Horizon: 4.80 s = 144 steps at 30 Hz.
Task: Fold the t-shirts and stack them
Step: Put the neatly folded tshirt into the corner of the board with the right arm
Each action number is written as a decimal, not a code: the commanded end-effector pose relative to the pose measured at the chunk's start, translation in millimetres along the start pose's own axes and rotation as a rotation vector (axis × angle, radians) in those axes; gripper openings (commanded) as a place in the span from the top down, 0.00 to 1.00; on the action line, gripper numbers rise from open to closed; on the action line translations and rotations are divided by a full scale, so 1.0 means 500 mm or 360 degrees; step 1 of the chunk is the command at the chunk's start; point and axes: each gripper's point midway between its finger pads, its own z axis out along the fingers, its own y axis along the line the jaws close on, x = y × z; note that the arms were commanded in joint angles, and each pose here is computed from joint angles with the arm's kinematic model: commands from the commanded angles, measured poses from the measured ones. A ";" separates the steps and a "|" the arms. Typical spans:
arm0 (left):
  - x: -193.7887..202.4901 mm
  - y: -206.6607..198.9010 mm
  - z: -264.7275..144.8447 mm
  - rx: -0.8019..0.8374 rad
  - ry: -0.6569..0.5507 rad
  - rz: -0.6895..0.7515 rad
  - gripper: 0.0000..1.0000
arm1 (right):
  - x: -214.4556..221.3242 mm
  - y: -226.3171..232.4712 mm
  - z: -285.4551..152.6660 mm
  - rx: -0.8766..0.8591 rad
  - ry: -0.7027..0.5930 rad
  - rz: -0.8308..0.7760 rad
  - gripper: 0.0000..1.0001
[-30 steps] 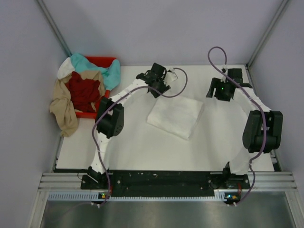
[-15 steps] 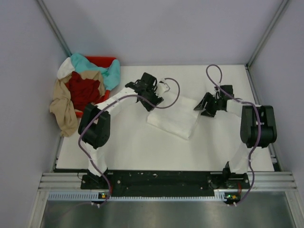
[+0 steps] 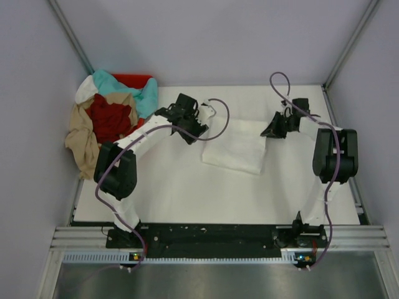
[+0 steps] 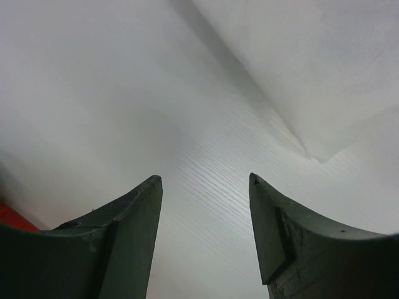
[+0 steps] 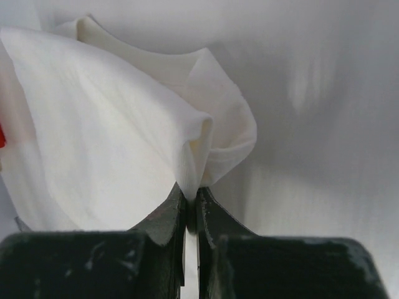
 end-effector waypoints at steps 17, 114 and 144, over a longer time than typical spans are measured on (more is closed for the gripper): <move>0.010 0.047 -0.022 -0.0137 -0.0026 0.0045 0.38 | -0.340 -0.272 -0.136 0.1211 -0.0120 -0.0828 1.00; 0.010 0.063 -0.099 -0.0157 -0.0109 0.0098 0.38 | -0.335 -0.185 -0.170 0.0428 -0.0759 0.0501 1.00; 0.057 0.071 -0.114 -0.0188 -0.0012 0.0099 0.38 | -0.447 -0.126 -0.136 0.0221 -0.0930 0.0473 1.00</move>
